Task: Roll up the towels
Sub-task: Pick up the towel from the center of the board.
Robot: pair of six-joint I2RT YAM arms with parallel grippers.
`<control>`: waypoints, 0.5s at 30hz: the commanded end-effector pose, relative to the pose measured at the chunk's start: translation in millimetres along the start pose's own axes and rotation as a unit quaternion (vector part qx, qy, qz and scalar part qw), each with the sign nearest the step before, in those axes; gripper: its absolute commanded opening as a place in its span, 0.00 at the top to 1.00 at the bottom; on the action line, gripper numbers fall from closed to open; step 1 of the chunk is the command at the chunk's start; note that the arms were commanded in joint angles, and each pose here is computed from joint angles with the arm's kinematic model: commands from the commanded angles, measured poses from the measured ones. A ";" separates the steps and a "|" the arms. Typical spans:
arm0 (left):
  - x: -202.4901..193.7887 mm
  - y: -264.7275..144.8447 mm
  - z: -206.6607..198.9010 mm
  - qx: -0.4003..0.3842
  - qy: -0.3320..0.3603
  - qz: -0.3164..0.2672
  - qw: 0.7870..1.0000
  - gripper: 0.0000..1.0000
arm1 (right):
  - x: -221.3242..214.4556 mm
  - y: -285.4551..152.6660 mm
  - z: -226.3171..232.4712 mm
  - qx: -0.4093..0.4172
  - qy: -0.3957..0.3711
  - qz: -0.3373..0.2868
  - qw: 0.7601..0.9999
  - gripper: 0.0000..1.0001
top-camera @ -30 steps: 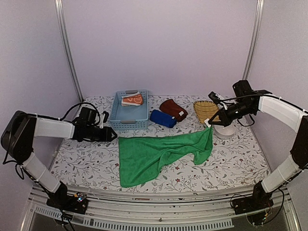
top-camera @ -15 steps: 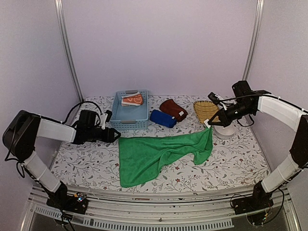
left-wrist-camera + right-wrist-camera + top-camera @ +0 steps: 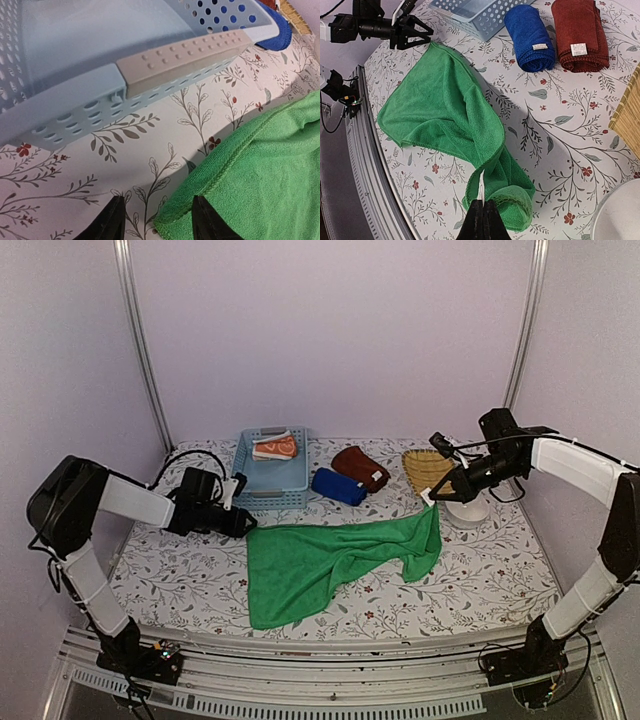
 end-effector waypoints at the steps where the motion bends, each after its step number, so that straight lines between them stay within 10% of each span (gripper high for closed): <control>1: 0.2 7.8 -5.7 -0.009 0.017 0.016 1.000 0.54 | 5.8 -3.1 1.7 0.004 -0.002 -0.009 1.000 0.98; 15: -7.6 -15.3 -8.0 -0.018 -0.002 -0.008 1.000 0.46 | 4.8 -2.6 -0.1 0.007 0.002 -0.010 1.000 0.98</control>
Point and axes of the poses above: each gripper's point midway between its finger pads, its own y axis out along the fingers, its own z axis along the line the jaws close on, x = y × z, the point moved 4 cm from there along -y, back along the fingers, and after that the axes turned 7 degrees about -y, right-handed, at the moved point
